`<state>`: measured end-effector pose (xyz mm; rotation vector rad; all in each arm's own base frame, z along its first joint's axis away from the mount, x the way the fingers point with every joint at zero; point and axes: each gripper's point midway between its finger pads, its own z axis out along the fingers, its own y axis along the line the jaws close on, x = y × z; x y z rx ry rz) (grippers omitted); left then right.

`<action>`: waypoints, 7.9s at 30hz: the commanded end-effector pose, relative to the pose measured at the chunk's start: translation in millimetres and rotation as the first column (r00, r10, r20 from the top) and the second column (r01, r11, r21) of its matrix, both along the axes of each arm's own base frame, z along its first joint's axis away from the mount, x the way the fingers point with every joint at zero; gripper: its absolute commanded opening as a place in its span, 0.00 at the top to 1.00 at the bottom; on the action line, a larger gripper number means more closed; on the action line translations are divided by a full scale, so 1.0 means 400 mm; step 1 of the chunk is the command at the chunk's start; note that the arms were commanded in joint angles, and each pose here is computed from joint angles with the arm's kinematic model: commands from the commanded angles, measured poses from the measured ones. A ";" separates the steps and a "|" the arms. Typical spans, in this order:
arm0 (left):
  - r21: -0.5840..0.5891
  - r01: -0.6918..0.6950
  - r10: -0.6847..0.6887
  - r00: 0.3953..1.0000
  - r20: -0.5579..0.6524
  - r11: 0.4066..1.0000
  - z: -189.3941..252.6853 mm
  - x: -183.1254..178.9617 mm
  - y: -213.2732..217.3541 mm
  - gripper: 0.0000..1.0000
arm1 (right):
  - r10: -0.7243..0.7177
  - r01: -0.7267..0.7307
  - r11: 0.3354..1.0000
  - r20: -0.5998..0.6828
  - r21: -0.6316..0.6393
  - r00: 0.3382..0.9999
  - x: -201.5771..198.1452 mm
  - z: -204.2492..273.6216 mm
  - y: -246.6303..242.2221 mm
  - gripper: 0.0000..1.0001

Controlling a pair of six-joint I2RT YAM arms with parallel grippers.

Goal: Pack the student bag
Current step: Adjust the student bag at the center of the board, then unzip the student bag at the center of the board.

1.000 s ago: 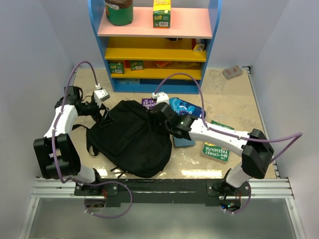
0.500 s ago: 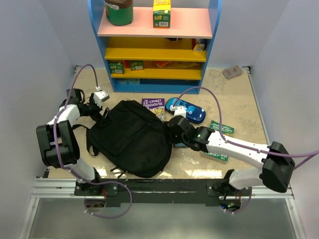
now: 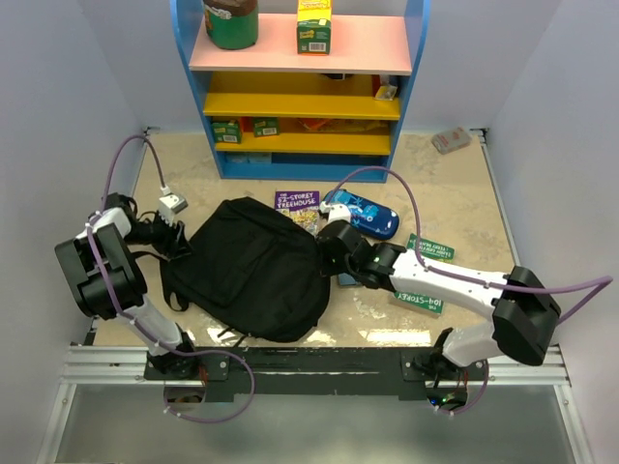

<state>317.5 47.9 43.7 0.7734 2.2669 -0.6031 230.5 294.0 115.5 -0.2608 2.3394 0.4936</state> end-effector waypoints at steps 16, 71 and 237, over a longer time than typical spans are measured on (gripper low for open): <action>0.098 0.243 -0.262 0.905 0.334 0.965 0.294 -0.095 -0.116 0.00 | 0.029 -0.023 0.999 0.241 -0.024 0.970 0.179 0.140 0.068 1.00; 0.440 0.630 -0.755 0.408 0.513 0.639 0.127 0.054 -0.386 0.57 | 0.353 -0.379 0.922 0.583 -0.082 0.732 0.014 0.350 0.173 1.00; 0.356 0.696 -0.781 0.554 0.288 0.624 0.170 -0.293 -0.336 0.54 | 0.345 -0.299 0.938 0.364 -0.178 0.865 0.531 0.126 0.279 0.38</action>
